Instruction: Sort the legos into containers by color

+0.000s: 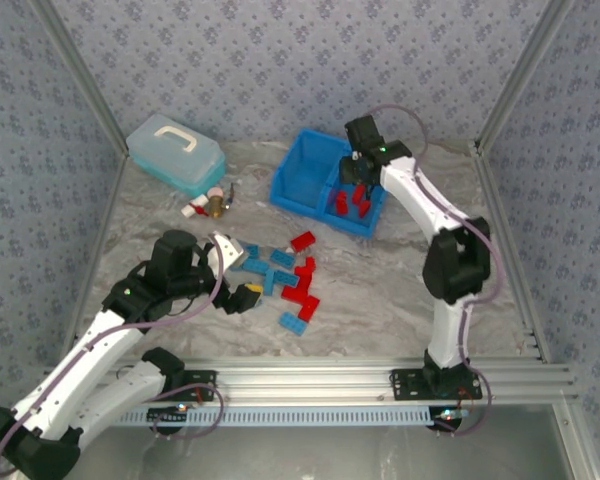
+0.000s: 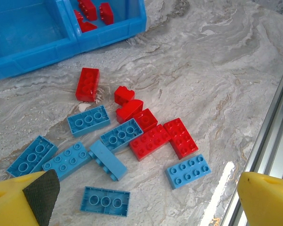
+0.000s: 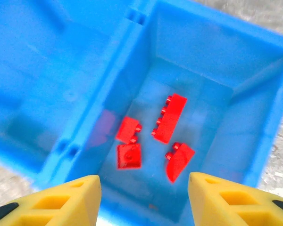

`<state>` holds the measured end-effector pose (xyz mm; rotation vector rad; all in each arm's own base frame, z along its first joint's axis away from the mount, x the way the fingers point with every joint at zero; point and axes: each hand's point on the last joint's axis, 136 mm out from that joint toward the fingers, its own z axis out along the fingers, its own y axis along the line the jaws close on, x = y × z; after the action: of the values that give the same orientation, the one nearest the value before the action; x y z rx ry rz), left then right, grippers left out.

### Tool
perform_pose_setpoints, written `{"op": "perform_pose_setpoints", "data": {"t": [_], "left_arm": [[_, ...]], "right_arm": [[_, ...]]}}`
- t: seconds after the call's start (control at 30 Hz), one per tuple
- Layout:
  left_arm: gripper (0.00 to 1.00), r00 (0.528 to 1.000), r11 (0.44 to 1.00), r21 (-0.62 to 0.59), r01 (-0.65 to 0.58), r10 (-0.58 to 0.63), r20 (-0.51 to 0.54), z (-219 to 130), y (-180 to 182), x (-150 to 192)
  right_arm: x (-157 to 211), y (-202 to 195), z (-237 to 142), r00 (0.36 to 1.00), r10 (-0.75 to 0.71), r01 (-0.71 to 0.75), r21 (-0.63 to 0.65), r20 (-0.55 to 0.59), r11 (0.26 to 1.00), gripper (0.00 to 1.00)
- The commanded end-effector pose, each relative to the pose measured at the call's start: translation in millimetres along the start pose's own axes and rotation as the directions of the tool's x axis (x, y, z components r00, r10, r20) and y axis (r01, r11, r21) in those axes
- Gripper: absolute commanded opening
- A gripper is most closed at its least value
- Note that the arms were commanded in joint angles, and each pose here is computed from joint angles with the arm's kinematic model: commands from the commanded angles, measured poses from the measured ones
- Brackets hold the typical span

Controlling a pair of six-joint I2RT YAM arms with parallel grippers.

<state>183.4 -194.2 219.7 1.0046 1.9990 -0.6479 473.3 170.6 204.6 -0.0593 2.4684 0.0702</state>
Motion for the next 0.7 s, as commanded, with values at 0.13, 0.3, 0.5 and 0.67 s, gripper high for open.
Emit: {"op": "perform_pose_setpoints", "data": {"t": [0.13,0.3,0.5,0.67], "left_arm": [[0.99,0.999,1.000,0.013,-0.017,0.017,0.027,-2.2,-2.3,-5.1],[0.99,0.999,1.000,0.015,-0.016,0.016,0.028,-1.9,-2.2,-5.9],[0.99,1.000,1.000,0.012,-0.015,0.014,0.025,-3.2,-2.5,-4.3],[0.99,0.999,1.000,0.009,-0.018,0.017,0.034,-5.4,-3.2,-3.7]], "right_arm": [[60.7,41.4,-53.5,0.998,-0.056,0.057,-0.087,0.018,0.995,0.56],[104.5,80.3,-49.6,0.990,0.136,-0.142,-0.150,-0.050,0.979,0.58],[136.6,98.5,-16.6,0.912,0.402,-0.401,0.038,-0.077,0.915,0.62],[148.3,115.9,17.2,0.901,0.412,-0.395,0.133,-0.136,0.909,0.72]]}}
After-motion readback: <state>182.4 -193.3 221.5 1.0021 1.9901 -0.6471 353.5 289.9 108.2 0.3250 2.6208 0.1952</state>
